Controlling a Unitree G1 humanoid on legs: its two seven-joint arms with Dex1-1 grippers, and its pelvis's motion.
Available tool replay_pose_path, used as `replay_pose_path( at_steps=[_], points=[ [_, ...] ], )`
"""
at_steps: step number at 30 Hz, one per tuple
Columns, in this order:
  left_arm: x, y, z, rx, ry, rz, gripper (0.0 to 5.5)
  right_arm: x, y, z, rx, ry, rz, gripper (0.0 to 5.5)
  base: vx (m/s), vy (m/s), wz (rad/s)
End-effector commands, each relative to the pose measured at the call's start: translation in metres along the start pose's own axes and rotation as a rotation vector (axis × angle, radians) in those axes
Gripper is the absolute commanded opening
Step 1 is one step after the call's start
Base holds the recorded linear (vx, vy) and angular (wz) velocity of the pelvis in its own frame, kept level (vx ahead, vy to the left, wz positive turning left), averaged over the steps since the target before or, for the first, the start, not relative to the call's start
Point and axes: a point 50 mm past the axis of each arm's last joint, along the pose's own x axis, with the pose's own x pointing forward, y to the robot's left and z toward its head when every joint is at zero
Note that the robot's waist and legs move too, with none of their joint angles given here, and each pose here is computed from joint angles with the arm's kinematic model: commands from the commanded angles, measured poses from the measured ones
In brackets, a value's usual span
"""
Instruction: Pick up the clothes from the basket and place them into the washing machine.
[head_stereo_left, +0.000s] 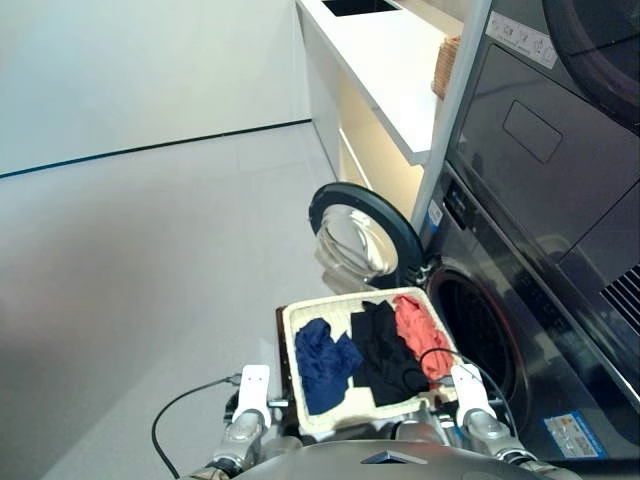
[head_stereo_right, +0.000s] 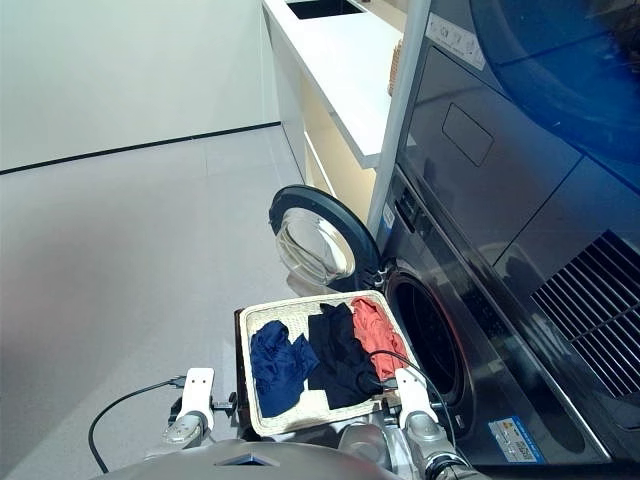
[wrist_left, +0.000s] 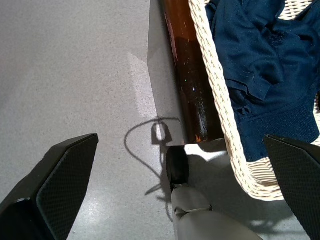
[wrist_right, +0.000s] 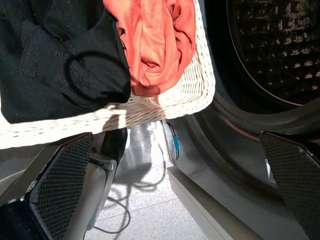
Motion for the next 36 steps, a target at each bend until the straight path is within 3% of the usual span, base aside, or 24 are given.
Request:
replay_pose_path(
  at_steps=[1,20,36],
  points=[
    [0.010,0.014,0.036,0.009,-0.104,0.038,5.50,0.009,0.005,0.044,0.014,-0.140,0.010,5.50,0.000,0.000,0.000],
    [0.013,0.010,0.054,-0.032,-0.163,0.022,5.50,0.010,0.008,0.059,-0.001,-0.195,0.035,5.50,0.000,0.000,0.000],
    [0.015,0.002,0.142,-0.021,-0.443,-0.005,5.50,0.001,0.024,0.137,-0.113,-0.503,0.112,5.50,0.000,0.000,0.000]
  ],
)
